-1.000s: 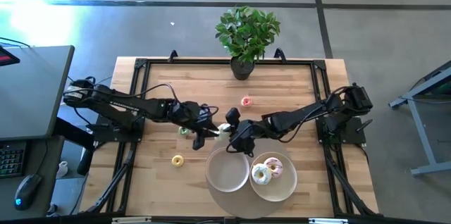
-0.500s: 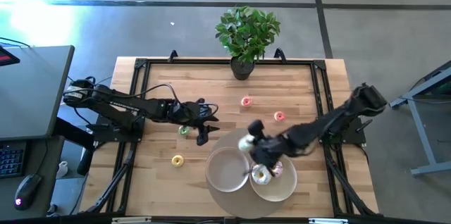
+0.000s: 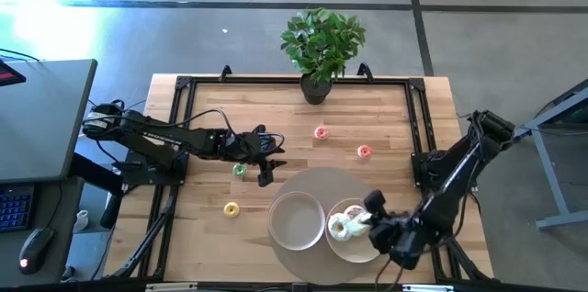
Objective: Pick & Place donuts
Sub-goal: Put the big light blue donut into the right grey plate
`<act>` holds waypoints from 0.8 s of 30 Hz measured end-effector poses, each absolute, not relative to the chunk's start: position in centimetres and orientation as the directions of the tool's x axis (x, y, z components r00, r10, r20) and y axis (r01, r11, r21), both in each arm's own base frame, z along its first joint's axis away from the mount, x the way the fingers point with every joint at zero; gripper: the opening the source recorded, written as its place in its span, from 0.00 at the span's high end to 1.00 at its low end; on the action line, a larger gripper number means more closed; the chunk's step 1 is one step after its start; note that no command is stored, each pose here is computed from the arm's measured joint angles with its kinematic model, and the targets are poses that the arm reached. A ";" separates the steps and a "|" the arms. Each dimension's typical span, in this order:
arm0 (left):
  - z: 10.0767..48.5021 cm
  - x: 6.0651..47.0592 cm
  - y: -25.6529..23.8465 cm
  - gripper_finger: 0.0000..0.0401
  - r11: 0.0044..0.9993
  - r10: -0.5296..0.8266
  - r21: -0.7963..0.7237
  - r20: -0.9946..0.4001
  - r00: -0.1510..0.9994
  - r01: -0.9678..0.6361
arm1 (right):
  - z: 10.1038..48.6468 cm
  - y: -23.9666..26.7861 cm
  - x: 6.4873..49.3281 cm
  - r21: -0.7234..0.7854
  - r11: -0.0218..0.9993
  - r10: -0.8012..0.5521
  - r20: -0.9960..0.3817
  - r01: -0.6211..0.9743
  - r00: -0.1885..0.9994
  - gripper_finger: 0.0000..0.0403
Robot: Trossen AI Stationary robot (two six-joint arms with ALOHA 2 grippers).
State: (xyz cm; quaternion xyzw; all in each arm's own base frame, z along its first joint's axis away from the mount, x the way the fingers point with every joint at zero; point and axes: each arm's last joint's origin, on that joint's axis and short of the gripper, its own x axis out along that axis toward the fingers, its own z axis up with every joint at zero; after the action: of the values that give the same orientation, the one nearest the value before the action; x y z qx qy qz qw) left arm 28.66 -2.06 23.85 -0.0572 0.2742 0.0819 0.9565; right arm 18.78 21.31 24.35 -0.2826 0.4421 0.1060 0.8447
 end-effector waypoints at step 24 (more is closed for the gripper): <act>24.4 28.9 -1.6 0.57 0.923 0.291 -0.095 -0.459 0.839 -0.372 | 19.6 21.6 16.7 -0.384 0.785 -0.085 -0.844 -0.486 0.530 0.74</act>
State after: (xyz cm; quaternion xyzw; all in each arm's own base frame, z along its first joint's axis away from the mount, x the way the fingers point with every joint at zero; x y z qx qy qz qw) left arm 28.89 -1.59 24.41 -0.0904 0.2238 0.1738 0.9547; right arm 16.73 21.61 19.55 -0.3042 0.4691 0.1221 0.8201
